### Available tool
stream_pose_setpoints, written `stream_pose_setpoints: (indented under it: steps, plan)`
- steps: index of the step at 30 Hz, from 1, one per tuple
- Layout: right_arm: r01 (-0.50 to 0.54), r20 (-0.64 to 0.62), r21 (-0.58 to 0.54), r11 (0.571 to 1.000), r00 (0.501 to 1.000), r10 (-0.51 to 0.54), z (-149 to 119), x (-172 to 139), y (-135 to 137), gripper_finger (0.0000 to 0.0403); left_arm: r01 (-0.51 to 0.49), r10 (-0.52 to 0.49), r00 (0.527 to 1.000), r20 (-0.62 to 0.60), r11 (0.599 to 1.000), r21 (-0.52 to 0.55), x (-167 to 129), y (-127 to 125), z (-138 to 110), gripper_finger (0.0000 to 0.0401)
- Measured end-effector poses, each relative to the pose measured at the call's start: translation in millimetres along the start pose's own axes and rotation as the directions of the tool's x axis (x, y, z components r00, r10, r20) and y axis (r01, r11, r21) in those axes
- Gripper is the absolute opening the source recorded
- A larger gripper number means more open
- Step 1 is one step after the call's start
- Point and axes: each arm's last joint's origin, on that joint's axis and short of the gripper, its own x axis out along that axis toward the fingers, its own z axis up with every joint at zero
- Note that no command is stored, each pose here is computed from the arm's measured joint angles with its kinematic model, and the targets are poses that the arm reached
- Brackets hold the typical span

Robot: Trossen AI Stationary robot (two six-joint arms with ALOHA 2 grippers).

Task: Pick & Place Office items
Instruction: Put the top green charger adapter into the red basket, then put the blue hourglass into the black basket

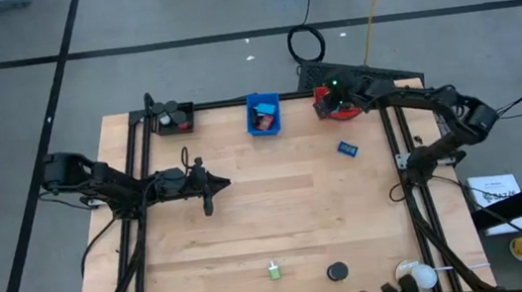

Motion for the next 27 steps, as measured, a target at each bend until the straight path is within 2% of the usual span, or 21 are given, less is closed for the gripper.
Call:
stream_pose_setpoints:
  steps: [4, 10, 21, 24, 27]
  plan:
    - [0.038, -0.020, 0.021, 0.999, 0.999, -0.038, -1.1, 15.7, -12.0, 0.0139, -0.020, 0.020, 1.000, 0.003, 1.000, 0.005, 0.0, 0.7, 0.1, 0.0037]
    - [0.055, -0.072, -0.013, 0.998, 0.996, -0.056, -7.5, 28.4, -13.4, 0.0145, -0.042, 0.042, 0.999, 0.004, 0.999, 0.002, 0.0, 1.2, 0.0, 0.0037]
    - [0.057, -0.072, -0.042, 0.997, 0.996, -0.060, -7.2, 26.7, -13.9, 0.0194, -0.043, 0.043, 0.999, -0.001, 0.999, 0.002, 0.0, 1.3, -0.5, 0.0037]
    - [0.055, -0.063, -0.035, 0.998, 0.996, -0.057, -5.4, 17.4, -14.9, 0.0189, -0.043, 0.043, 0.999, -0.001, 0.999, 0.002, 0.0, 1.3, -0.5, 0.0037]
    - [0.049, -0.058, -0.042, 0.998, 0.997, -0.051, -4.3, 0.4, -15.4, 0.0167, -0.044, 0.044, 0.999, -0.008, 0.999, 0.002, 0.0, 1.4, -1.2, 0.0037]
